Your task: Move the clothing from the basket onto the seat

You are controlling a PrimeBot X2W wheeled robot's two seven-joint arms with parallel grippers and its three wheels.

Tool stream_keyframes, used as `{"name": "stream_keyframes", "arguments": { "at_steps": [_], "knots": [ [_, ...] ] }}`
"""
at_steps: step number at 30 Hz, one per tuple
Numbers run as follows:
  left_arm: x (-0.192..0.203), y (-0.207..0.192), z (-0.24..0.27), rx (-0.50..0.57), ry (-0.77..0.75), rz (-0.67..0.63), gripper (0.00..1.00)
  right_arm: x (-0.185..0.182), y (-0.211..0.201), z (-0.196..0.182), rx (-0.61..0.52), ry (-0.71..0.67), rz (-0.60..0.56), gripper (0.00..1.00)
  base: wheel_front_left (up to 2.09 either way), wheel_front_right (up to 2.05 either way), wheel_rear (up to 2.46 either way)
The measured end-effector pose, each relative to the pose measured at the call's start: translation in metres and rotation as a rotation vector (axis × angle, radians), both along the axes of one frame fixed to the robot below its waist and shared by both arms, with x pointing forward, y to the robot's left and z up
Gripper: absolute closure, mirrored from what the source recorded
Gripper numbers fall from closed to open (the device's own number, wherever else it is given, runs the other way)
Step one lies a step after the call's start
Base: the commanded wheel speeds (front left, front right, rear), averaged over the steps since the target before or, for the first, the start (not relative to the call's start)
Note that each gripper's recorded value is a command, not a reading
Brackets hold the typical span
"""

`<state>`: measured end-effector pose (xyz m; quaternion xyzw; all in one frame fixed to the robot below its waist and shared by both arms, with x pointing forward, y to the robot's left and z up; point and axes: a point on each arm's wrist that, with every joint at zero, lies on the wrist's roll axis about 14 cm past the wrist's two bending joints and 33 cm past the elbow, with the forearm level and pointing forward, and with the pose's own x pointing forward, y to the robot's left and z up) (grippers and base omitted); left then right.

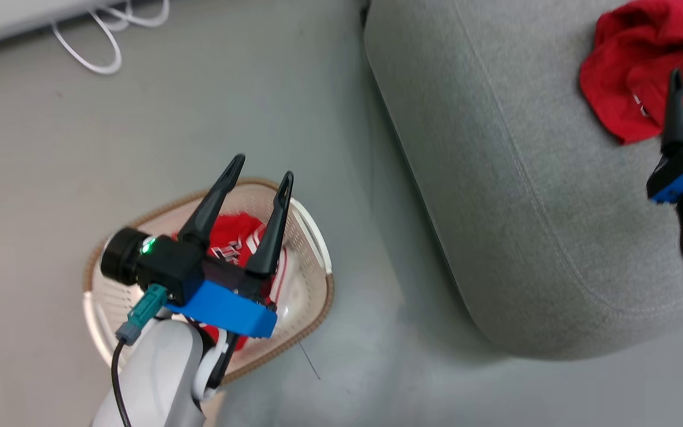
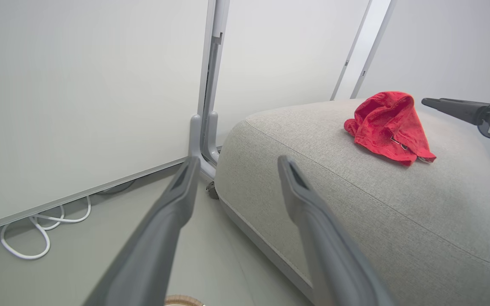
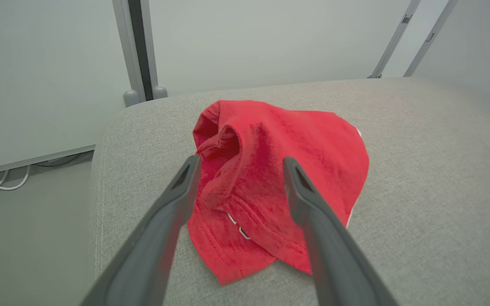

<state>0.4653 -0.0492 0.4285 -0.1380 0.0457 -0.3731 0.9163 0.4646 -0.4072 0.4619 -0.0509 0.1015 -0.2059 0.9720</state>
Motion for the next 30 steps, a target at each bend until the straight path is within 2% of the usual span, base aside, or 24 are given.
{"name": "stream_keyframes", "arguments": {
  "at_steps": [5, 14, 21, 30],
  "knots": [
    [-0.015, 0.024, 0.021, 0.013, -0.008, 0.081, 0.00, -0.012, 0.027, 0.020, -0.008, -0.057, 0.078, 0.00, 0.00, 0.00, 0.00],
    [-0.045, 0.084, 0.040, 0.046, -0.011, 0.270, 0.00, -0.030, 0.100, 0.050, 0.035, -0.208, 0.248, 0.00, 0.00, 0.00, 0.00],
    [-0.061, 0.135, 0.044, 0.072, -0.011, 0.425, 0.00, -0.041, 0.147, 0.051, 0.093, -0.261, 0.337, 0.00, 0.00, 0.00, 0.00],
    [-0.076, 0.191, 0.052, 0.084, -0.023, 0.600, 0.00, -0.052, 0.213, 0.042, 0.151, -0.238, 0.476, 0.00, 0.00, 0.00, 0.00]
  ]
}}
